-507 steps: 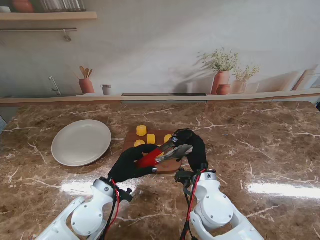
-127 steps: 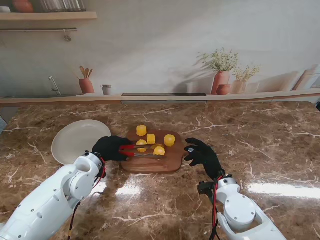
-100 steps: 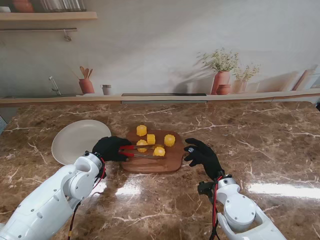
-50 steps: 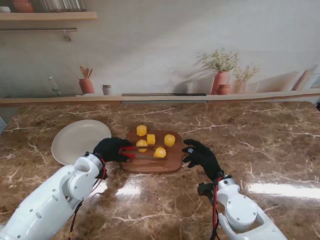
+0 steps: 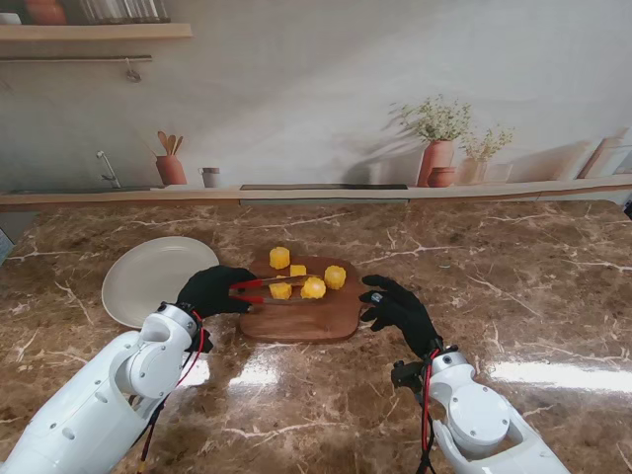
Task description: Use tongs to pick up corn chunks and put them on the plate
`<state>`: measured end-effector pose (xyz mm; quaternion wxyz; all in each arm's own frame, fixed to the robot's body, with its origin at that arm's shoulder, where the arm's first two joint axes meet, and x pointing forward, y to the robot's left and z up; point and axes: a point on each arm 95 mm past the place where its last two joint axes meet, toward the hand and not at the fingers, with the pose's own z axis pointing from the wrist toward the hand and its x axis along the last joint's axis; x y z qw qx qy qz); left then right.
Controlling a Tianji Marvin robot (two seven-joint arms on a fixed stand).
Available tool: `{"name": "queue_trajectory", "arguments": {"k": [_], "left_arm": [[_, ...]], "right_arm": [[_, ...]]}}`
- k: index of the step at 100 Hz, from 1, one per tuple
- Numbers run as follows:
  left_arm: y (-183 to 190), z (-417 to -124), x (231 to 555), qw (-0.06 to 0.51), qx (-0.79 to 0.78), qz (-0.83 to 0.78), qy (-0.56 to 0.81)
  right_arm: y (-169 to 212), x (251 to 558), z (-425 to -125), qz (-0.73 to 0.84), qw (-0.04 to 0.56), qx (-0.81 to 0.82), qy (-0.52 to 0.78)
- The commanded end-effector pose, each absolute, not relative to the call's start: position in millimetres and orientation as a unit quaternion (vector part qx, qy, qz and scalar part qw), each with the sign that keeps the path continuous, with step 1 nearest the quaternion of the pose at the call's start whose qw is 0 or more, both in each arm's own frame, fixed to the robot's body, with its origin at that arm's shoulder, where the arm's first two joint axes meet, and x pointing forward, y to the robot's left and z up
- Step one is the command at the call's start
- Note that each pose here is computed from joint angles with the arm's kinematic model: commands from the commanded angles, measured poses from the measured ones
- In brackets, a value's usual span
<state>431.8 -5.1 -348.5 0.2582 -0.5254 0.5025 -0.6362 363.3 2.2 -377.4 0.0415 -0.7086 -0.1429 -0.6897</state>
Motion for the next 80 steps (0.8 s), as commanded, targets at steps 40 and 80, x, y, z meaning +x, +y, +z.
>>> {"name": "queue_trajectory", "arguments": {"k": [40,80], "left_arm": [[101,-321,387,0.388,-0.565,-0.600,0.412],[168,-345,368,0.449,-0.625,-0.514,0.379]], "right_arm": [[2,361,-381,-0.684,0.048,-0.712,-0.151],[12,366,-382,-0.682,0.063,-0.709,-0.171]]}}
